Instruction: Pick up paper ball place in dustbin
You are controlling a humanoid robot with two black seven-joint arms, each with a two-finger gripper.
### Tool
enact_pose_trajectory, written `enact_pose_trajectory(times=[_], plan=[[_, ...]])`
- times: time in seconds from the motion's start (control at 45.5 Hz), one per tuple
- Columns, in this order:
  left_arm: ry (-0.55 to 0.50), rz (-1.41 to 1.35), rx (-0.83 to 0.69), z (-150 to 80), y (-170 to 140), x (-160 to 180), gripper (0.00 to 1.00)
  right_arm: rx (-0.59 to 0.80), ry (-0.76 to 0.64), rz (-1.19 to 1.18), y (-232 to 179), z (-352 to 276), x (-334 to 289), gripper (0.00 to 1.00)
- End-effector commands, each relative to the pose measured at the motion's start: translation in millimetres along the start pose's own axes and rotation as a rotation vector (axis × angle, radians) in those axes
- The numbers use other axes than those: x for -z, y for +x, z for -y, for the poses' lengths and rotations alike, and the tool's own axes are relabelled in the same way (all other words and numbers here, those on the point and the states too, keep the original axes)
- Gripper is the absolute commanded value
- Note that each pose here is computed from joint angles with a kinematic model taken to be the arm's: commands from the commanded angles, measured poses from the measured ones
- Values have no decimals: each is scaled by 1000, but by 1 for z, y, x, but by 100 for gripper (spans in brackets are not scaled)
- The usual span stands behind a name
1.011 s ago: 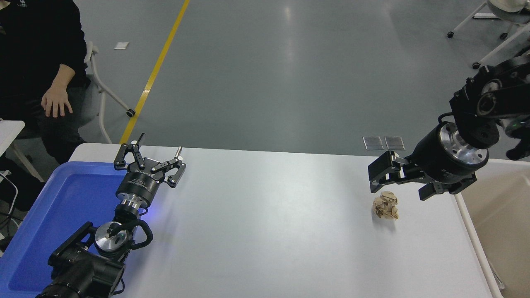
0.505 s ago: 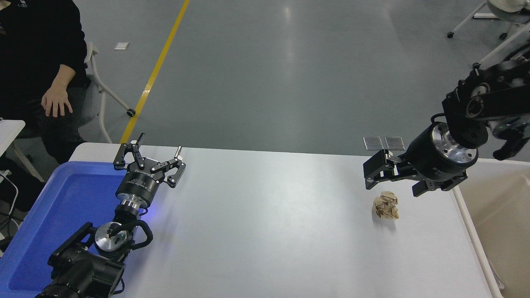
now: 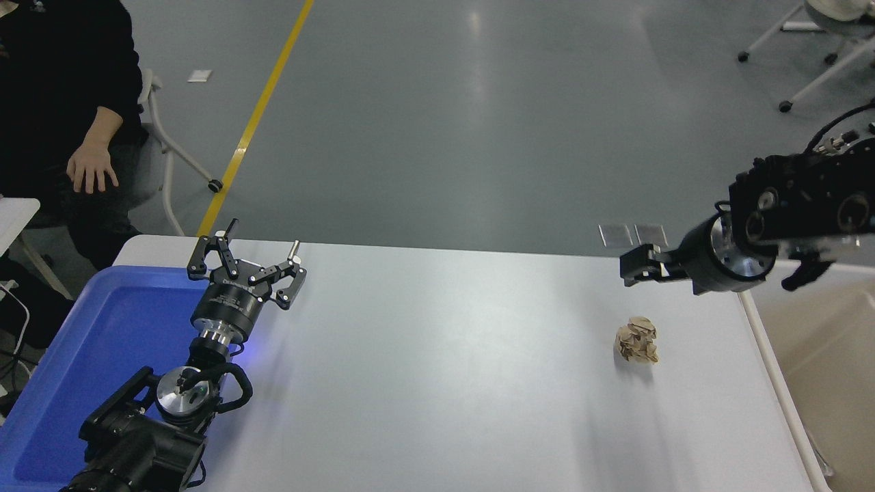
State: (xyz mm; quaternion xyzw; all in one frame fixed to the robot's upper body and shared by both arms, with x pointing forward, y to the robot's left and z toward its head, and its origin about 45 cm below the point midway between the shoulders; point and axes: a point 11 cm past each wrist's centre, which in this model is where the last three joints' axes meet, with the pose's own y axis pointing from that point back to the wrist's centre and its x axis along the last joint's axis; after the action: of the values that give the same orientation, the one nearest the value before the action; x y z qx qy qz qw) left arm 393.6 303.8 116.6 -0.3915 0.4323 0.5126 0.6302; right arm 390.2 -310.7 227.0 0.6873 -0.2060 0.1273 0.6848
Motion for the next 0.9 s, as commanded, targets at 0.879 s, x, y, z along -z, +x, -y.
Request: enact_pose_trajectory(times=[0.879], plan=[[0, 0, 0, 0, 0, 0, 99, -67, -87, -210, -89, 131, -35, 100]])
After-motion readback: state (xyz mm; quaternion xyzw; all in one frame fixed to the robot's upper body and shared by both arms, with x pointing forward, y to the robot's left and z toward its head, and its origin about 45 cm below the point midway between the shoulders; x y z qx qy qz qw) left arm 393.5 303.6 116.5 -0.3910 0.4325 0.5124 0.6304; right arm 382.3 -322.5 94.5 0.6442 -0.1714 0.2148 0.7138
